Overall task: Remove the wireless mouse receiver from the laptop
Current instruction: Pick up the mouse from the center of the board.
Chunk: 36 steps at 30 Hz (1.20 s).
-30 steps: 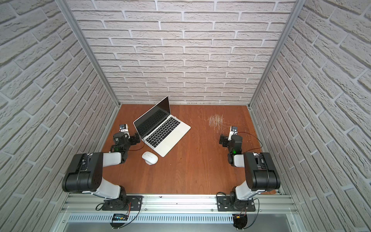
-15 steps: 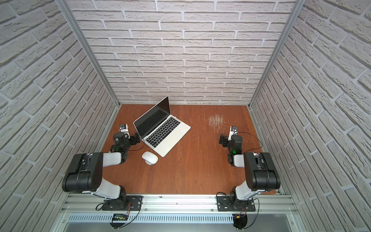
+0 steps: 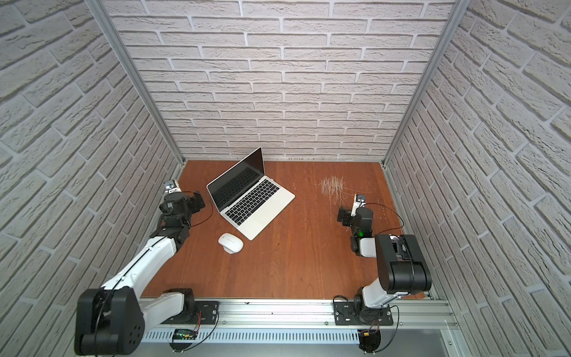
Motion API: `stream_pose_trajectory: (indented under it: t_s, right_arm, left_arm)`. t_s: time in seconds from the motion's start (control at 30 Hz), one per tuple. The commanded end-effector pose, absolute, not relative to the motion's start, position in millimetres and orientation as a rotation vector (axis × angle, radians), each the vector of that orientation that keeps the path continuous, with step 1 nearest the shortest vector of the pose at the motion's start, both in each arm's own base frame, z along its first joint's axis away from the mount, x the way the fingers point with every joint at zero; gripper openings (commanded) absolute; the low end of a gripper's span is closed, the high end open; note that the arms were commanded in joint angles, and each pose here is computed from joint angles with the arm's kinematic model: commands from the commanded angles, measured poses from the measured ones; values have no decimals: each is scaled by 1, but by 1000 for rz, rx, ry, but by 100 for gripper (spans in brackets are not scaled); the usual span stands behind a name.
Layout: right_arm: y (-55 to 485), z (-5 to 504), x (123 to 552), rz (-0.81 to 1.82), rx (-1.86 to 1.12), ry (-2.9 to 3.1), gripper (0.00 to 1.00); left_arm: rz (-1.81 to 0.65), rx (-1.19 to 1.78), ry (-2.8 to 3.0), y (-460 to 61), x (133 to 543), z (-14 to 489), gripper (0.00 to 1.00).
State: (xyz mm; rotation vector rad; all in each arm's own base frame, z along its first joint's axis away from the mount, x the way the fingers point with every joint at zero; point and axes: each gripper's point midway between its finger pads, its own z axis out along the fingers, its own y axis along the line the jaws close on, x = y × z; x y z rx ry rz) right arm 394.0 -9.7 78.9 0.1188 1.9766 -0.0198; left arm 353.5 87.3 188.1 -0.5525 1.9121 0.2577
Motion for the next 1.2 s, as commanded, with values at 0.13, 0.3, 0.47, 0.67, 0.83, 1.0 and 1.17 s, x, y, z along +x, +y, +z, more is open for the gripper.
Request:
stream_pose_trajectory:
  t_s: [0.13,0.3,0.47,0.67,0.83,1.0,1.17]
  right_arm:
    - [-7,93,399,-13,110,1934,99]
    - [-7,93,400,-15,113,1939,99]
    - [-3,98,401,3,91,1925,99]
    - [10,150,401,61,171,2014,91]
    - [80,165,370,408,182,2163,85]
    - [136,169,327,447,-58,2239,85]
    - [150,165,303,468,-192,2278,85]
  left_arm:
    - [133,-1027,2003,107,300,136,98]
    - [16,-1122,2044,91,279,116,98]
    - [-89,-1202,2040,75,254,115,98]
    - [-184,-1285,2043,57,218,115,98]
    - [-206,-1317,2103,38,203,107,98]
    - [-174,-1262,2148,11,214,103,98]
    - [-43,-1197,2245,-23,238,100,98]
